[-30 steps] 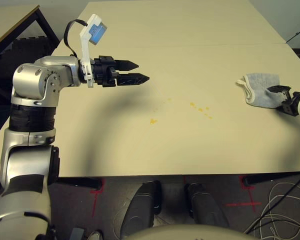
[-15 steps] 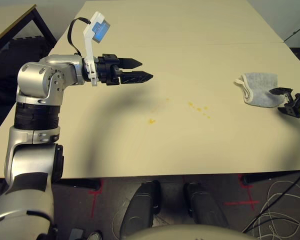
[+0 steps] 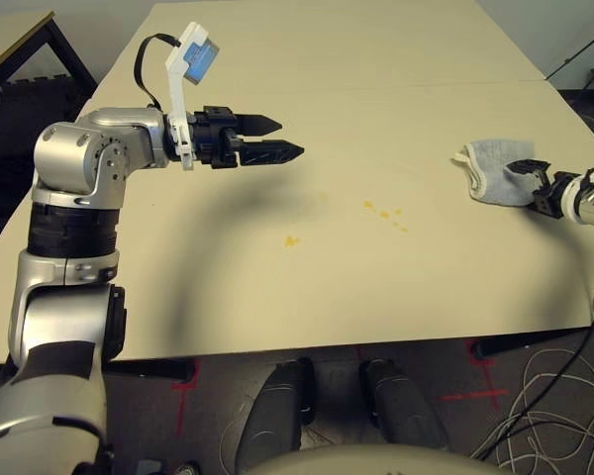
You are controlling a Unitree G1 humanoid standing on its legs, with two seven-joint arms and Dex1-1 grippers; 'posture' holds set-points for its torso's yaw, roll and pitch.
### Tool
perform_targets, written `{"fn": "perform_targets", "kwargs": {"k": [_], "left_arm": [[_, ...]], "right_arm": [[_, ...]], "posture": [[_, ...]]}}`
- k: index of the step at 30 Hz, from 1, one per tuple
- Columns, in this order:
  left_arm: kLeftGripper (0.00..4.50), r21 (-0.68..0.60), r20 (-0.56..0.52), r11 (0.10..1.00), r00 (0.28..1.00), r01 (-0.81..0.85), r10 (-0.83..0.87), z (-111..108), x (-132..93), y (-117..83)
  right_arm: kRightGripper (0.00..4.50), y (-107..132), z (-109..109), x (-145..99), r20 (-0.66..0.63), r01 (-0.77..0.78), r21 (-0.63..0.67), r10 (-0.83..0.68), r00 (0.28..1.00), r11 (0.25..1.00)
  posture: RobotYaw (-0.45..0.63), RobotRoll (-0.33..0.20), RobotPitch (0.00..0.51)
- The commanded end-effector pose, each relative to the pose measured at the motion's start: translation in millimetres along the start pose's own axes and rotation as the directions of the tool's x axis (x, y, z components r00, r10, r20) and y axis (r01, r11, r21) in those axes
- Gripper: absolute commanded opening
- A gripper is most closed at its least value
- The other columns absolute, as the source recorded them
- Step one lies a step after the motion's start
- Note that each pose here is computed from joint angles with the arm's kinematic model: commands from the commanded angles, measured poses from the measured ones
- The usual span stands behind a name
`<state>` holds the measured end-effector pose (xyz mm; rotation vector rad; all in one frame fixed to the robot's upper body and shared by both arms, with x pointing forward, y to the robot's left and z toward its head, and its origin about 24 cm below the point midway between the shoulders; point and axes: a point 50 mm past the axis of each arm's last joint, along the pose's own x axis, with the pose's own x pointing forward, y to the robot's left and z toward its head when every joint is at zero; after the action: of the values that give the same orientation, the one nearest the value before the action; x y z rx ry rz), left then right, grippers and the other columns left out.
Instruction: Wipe the water off the table with a rag.
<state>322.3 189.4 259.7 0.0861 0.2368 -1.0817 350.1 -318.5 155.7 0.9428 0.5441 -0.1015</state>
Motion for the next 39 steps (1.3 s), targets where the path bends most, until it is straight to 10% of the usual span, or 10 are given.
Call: {"fn": "perform_targets", "kwargs": {"k": [1, 5, 17, 28, 39], "left_arm": [[4.5, -0.001, 0.002, 1.0, 1.0, -0.005, 0.005, 0, -1, -1], [4.5, -0.003, 0.005, 1.0, 1.0, -0.012, 0.012, 0, -1, -1], [4.5, -0.009, 0.012, 0.999, 0.999, -0.033, 0.033, -3, 3, -1], [4.5, -0.008, 0.027, 0.997, 0.996, -0.081, 0.081, -4, 2, 4], [4.5, -0.006, 0.048, 0.995, 0.994, -0.097, 0.098, -4, 9, 13]], "right_arm": [[4.47, -9, -20, 13, -0.086, 0.045, -0.012, -0.046, 0.995, 0.999], [3.87, -8, -18, 14, -0.064, 0.059, -0.053, -0.062, 0.996, 0.997], [0.01, 6, 1, 12, 0.087, 0.094, -0.266, -0.074, 0.994, 0.959], [0.01, 77, 16, -15, 0.037, -0.11, -0.696, 0.188, 0.981, 0.71], [0.01, 123, -62, -62, -0.468, -0.575, -0.605, 0.338, 0.817, 0.551]], "posture": [[-0.02, 0.0, 0.201], [-0.02, 0.0, 0.199], [-0.02, 0.0, 0.191], [-0.02, 0.0, 0.192], [-0.07, 0.0, 0.196]]}}
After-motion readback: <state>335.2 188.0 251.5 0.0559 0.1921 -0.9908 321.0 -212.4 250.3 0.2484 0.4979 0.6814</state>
